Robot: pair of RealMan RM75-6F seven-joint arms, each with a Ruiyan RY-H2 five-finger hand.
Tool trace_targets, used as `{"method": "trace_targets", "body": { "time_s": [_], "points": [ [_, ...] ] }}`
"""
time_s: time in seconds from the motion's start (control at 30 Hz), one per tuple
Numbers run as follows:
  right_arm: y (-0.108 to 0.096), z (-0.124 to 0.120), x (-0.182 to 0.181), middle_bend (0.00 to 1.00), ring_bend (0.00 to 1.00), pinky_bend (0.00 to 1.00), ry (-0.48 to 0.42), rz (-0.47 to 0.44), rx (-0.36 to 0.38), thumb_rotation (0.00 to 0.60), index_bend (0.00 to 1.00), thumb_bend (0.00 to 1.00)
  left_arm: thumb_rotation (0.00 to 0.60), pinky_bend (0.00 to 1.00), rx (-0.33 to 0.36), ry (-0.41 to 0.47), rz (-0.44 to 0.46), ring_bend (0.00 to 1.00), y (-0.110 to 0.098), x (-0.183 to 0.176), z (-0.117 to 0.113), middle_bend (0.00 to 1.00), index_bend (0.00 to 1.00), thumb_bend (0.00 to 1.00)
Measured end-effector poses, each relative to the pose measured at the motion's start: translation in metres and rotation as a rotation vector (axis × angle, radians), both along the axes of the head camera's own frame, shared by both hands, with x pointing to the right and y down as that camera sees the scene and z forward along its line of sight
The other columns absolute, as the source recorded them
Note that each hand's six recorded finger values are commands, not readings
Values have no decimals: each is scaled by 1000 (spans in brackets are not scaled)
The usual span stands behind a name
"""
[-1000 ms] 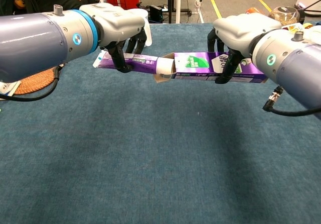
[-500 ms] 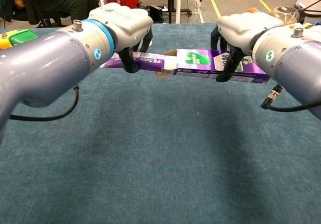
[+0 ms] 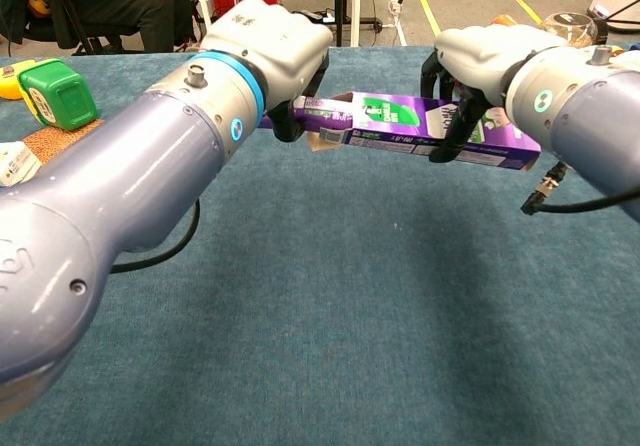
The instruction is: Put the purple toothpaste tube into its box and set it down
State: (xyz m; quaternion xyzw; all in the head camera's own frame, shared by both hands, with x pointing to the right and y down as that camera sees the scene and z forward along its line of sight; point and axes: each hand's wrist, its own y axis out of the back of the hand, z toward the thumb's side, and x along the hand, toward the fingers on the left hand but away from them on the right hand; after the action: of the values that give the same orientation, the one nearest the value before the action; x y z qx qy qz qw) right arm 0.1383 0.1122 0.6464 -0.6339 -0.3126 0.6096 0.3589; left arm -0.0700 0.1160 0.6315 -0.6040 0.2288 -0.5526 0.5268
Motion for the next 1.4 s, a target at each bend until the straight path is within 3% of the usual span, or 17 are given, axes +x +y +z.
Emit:
{"method": "trace_targets", "body": {
  "time_s": [0.17, 0.23, 0.4, 0.57, 0.83, 1.0, 1.4],
  "points": [
    [0, 0, -1, 703, 739, 780, -28, 6, -10, 600, 612, 492, 600, 687, -11, 4, -5, 436, 2, 1, 2, 496, 577, 330],
    [0, 0, -2, 703, 738, 780, -37, 6, -15, 600, 612, 492, 600, 680, -12, 8, -7, 436, 3, 2, 3, 473, 527, 323],
    [-2, 0, 0, 705, 738, 780, -61, 15, -15, 600, 615, 494, 600, 648, -7, 33, -1, 401, 3, 3, 0, 263, 220, 294],
    [-5, 0, 2, 714, 739, 780, -89, 26, -9, 600, 623, 513, 600, 642, 5, 63, -11, 387, -1, 1, -6, 169, 85, 291],
    [-13, -2, 10, 715, 739, 779, -182, 74, 2, 600, 624, 530, 600, 633, 17, 110, -50, 368, -14, -12, -23, 125, 67, 291],
    [-20, 2, 23, 715, 739, 775, -221, 101, 4, 600, 624, 530, 600, 598, 18, 162, -75, 317, -27, -28, -46, 99, 63, 289],
    [-36, 0, 49, 715, 739, 770, -292, 175, 13, 600, 625, 530, 600, 520, 42, 187, -107, 212, -51, -74, -89, 40, 35, 273]
  ]
}}
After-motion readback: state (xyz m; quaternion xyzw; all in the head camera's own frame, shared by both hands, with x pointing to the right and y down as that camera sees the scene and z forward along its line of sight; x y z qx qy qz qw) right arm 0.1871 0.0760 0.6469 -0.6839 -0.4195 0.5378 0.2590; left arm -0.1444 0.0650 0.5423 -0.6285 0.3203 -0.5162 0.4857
